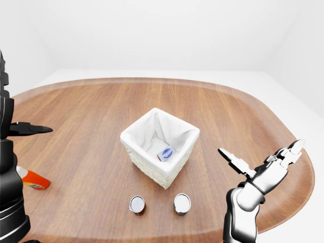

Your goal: Pick up the alphabet soup and the cream cheese box, and put them in the basket.

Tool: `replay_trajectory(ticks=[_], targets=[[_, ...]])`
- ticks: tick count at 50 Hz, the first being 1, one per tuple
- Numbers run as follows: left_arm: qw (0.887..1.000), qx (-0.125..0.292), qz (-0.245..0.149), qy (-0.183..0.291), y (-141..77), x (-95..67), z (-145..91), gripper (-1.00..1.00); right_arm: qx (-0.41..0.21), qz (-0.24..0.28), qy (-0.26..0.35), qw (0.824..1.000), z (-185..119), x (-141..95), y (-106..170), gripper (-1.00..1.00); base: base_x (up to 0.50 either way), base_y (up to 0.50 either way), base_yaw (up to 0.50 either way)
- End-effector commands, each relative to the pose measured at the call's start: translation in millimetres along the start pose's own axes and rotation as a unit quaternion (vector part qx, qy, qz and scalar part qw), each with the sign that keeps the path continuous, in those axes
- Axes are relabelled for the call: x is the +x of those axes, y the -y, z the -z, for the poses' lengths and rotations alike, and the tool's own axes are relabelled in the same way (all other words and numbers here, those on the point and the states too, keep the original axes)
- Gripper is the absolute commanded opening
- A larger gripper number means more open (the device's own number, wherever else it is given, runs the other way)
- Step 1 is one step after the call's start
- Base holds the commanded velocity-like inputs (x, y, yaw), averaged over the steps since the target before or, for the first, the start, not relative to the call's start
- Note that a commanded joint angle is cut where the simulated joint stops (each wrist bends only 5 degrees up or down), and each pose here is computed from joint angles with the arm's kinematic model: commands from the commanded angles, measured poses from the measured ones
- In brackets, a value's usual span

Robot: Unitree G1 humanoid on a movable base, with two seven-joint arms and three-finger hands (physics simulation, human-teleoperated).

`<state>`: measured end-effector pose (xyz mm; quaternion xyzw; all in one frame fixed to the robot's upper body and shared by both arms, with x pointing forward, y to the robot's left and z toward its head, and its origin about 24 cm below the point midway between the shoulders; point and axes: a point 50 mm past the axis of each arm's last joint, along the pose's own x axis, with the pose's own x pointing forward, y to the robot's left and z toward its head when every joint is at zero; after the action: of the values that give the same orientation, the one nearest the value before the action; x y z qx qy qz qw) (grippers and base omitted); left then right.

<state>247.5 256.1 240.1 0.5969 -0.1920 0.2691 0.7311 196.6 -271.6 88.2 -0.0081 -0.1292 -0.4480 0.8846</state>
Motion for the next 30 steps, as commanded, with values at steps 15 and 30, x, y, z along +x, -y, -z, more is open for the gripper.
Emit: replay_trajectory(ticks=[15,30], targets=[[1.0,-0.004,-0.003,-0.002,-2.1,-1.7,3.4,1.0,-0.001,0.0,-0.001,1.0,0.4,-0.1,-0.1,1.0,0.0,0.0,0.0],[1.0,0.02,0.001,0.009,-5.7,0.8,-2.7,1.0,0.004,0.001,0.001,1.0,-1.2,-0.5,0.5,1.0,0.0,0.0,0.0]])
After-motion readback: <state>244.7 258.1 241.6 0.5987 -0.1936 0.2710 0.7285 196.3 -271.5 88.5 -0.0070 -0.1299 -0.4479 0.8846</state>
